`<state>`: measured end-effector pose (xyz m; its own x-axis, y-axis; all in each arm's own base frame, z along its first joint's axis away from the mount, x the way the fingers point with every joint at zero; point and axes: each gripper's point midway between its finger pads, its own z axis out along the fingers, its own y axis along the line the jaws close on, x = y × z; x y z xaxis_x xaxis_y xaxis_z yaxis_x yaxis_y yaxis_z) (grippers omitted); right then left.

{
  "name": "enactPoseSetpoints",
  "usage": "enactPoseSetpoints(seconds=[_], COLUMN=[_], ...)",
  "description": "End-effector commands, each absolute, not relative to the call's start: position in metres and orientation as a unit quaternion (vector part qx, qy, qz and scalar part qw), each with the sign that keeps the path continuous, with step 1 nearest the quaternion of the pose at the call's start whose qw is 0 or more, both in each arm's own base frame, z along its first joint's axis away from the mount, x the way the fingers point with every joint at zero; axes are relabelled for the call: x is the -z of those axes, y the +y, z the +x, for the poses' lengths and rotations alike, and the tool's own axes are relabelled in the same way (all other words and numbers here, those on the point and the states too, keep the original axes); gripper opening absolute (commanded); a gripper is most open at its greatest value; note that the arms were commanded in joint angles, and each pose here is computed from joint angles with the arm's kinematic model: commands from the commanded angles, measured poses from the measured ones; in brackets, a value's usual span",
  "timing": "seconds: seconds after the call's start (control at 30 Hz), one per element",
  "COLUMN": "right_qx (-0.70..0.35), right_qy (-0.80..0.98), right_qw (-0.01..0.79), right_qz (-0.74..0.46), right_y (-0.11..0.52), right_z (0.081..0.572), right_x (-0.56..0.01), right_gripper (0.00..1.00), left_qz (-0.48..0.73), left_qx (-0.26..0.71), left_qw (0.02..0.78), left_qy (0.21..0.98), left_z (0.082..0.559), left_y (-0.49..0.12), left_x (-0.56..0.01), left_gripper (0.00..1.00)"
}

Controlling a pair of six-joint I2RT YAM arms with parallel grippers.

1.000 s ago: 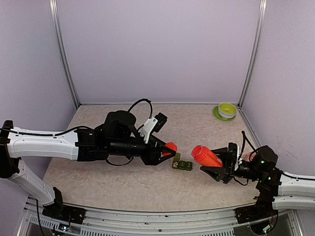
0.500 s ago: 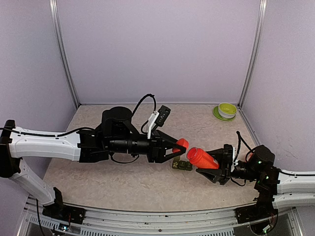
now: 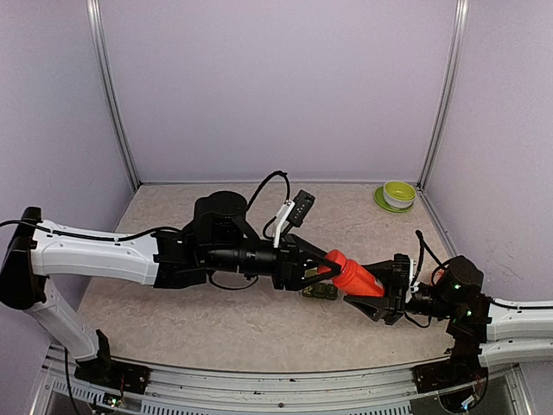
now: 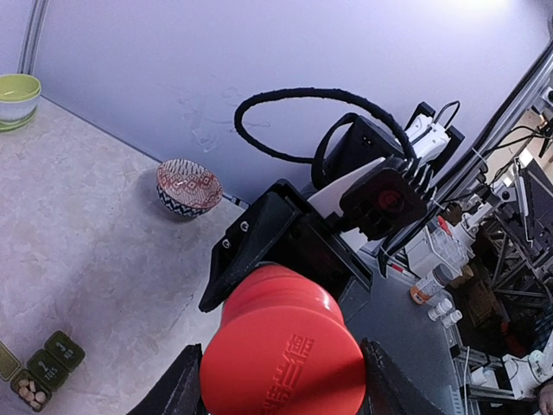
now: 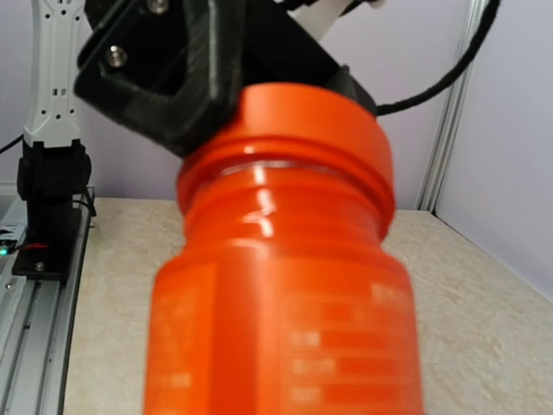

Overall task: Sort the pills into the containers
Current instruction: Screw the lid of the pill bottle onto the pill bottle.

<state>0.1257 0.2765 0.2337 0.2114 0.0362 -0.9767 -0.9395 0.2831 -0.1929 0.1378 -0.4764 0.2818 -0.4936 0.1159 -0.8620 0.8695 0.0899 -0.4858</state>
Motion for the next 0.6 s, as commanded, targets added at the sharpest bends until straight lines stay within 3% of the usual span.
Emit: enactPoseSetpoints(seconds=[0.0, 0.57], right_qx=[-0.388, -0.328], right_qy=[0.465, 0.506], right_qw=[0.661, 0.677], right_qz=[-0.443, -0.423], right_y=[0.275, 0.271], right_z=[0.125, 0.148], right_x=[-0.261, -0.259], right_gripper=[0.20, 0.20], left_qz=[0.375, 0.302], left_qx=[0.581, 0.568], left_qw=[0.335, 0.302], left_qy=[0.640, 0.703], left_z=[0.133, 0.148], left_y=[-0.487, -0.499], left_x=[-0.296, -0.264], left_gripper=[0.47, 0.47])
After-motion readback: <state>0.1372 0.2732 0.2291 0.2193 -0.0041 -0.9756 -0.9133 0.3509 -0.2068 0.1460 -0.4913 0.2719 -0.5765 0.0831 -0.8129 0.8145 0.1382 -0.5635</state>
